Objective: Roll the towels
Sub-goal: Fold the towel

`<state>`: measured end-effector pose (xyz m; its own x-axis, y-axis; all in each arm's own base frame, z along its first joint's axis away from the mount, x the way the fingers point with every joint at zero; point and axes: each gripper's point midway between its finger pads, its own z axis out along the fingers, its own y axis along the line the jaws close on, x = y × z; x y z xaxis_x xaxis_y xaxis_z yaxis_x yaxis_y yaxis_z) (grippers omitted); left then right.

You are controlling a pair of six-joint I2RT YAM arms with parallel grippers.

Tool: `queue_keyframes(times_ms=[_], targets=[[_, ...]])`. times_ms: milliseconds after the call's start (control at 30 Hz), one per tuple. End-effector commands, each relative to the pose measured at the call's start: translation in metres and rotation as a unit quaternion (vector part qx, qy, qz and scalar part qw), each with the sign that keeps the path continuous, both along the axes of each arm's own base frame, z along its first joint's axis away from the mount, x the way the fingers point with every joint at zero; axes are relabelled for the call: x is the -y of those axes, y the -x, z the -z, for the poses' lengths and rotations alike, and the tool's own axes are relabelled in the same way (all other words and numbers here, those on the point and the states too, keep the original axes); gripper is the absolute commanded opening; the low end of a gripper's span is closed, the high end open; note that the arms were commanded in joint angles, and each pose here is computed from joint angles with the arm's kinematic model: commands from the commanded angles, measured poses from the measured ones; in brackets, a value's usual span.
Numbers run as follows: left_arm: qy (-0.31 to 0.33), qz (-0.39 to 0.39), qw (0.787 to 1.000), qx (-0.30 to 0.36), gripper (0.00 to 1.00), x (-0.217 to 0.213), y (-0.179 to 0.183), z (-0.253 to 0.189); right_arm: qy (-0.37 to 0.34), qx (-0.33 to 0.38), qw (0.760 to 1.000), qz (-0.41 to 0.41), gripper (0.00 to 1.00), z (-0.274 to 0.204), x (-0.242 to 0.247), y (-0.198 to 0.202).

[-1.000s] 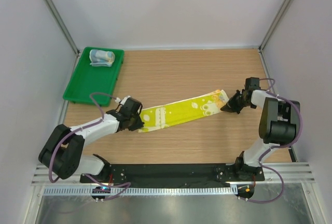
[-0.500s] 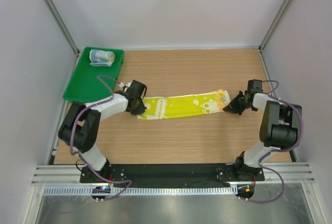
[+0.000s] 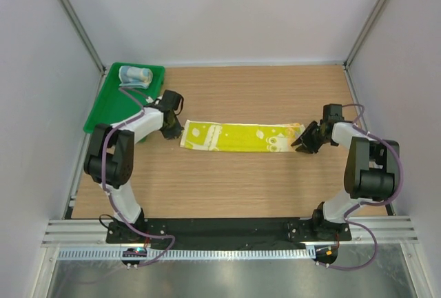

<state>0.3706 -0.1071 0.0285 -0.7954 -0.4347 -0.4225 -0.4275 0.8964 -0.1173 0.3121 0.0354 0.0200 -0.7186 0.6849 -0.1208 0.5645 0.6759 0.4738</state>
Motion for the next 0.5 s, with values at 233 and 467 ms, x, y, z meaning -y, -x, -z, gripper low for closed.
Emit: queue_keyframes(times_ms=[233, 467], targets=[[0.038, 0.015, 0.998, 0.053, 0.24, 0.001, 0.028, -0.082, 0.117, 0.055, 0.992, 0.012, 0.56, -0.086, 0.038, -0.013], [0.02, 0.063, 0.991, 0.116, 0.44, -0.013, 0.051, -0.162, 0.078, 0.052, 0.995, 0.044, 0.5, -0.076, 0.027, 0.016]])
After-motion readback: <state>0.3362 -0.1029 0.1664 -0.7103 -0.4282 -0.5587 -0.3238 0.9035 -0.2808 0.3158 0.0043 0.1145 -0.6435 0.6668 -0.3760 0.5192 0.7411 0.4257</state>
